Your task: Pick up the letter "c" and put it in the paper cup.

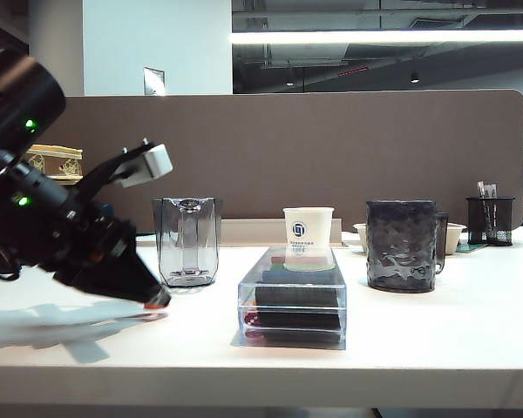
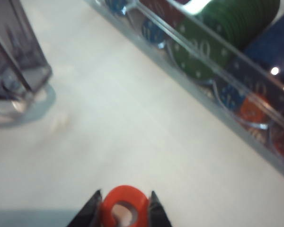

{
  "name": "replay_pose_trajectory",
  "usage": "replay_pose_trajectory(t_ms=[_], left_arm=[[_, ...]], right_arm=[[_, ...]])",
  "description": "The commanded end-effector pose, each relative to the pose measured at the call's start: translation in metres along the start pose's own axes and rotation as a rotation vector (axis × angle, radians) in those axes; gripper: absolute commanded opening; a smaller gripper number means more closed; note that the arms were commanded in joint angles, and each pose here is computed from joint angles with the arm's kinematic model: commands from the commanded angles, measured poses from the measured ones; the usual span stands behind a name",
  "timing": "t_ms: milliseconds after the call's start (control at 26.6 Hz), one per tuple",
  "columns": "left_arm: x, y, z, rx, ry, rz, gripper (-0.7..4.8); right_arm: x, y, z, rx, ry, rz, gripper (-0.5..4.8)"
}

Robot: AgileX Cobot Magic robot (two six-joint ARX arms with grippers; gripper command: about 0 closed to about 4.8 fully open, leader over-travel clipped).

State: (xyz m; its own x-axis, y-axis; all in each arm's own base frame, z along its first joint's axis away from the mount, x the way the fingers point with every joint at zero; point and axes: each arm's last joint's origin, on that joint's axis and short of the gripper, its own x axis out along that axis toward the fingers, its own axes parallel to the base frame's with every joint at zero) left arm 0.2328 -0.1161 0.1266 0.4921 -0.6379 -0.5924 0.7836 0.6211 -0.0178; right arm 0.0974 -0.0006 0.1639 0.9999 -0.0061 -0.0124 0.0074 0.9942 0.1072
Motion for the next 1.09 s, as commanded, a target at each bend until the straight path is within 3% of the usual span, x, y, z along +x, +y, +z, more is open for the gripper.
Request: replay_pose_trajectory(t_ms=[38, 301, 677, 1090], left_arm=[[0.000, 0.003, 0.010, 0.003, -0.037, 0.008, 0.88], [0.002, 0.003, 0.031, -0.010, -0.094, -0.011, 0.88], [0.010, -0.020, 0.066, 0.089, -0.165, -0.076, 0.88], [0.007, -0.015, 0.103, 0.188, -0.236, 0.074, 0.88]], right_arm=[[0.000, 0.000, -0.001, 0.001, -0.006, 0.002, -0.01], [0.000, 0.000, -0.001, 0.001, -0.006, 0.002, -0.01], [0.000, 0.000, -0.001, 0.001, -0.006, 0.002, -0.01], [0.000, 0.000, -0.001, 0.001, -0.005, 0.003, -0.01]])
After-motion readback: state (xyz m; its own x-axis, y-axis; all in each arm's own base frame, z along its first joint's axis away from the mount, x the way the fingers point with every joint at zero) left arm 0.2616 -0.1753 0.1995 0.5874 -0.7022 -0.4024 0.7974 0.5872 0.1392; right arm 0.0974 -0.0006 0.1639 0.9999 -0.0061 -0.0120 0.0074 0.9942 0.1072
